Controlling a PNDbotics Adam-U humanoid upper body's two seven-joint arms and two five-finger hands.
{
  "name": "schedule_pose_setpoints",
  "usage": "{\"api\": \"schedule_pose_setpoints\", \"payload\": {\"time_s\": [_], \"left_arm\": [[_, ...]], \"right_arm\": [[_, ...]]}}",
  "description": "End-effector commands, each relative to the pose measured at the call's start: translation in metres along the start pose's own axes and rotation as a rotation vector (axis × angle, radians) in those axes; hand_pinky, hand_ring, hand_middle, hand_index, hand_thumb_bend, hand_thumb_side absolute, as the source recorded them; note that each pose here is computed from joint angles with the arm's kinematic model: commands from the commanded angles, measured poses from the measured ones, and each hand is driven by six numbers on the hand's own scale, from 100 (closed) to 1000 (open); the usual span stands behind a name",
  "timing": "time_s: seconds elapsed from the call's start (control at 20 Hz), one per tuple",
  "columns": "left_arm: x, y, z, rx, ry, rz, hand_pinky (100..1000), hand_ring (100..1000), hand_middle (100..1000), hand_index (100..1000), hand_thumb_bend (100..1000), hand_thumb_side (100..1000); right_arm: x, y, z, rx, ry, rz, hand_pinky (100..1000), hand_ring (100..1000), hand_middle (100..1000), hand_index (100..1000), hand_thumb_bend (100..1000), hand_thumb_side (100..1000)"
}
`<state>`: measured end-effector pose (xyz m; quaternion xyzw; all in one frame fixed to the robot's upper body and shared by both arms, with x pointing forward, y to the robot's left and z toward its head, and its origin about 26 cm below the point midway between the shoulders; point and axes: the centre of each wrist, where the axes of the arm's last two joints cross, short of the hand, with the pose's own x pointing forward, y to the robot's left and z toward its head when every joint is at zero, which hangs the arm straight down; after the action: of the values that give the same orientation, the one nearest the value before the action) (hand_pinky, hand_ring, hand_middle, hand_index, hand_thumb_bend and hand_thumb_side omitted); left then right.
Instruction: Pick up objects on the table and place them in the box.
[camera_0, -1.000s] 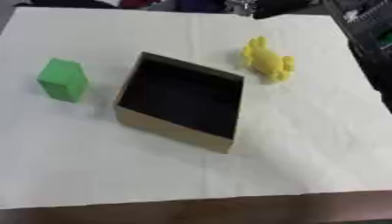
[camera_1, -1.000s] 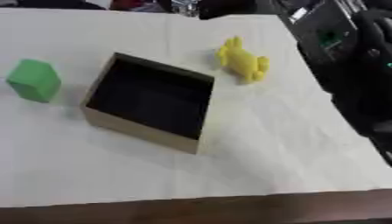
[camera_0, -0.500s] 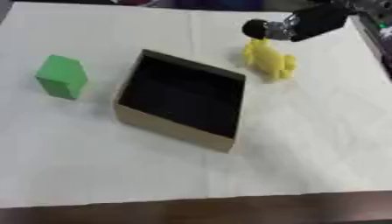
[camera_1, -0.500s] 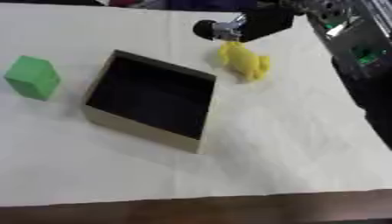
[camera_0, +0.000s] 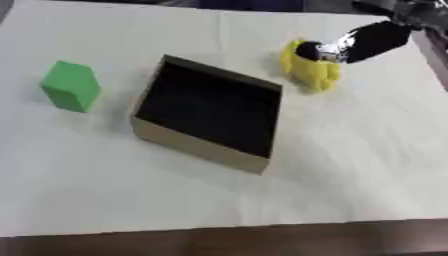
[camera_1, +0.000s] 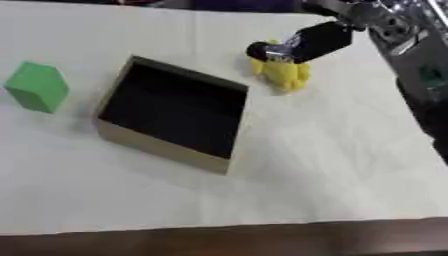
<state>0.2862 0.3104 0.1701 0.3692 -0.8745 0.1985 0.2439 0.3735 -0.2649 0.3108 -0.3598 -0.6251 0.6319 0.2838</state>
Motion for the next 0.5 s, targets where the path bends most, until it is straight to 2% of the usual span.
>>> {"api": "schedule_pose_setpoints", "payload": {"time_s": [0.05, 0.5], "left_arm": [[0.005, -0.001, -0.006, -0.003, -0.033, 0.011, 442, 505, 517, 711, 336, 1000], [0.006, -0.002, -0.006, -0.005, -0.032, 0.018, 442, 505, 517, 711, 332, 1000]], "right_arm": [[-0.011, -0.008, 0.009, -0.019, 0.060, 0.046, 975, 982, 918, 960, 489, 760], [-0.024, 0.019, 0.006, 0.008, 0.160, 0.063, 981, 989, 921, 952, 576, 754]]}}
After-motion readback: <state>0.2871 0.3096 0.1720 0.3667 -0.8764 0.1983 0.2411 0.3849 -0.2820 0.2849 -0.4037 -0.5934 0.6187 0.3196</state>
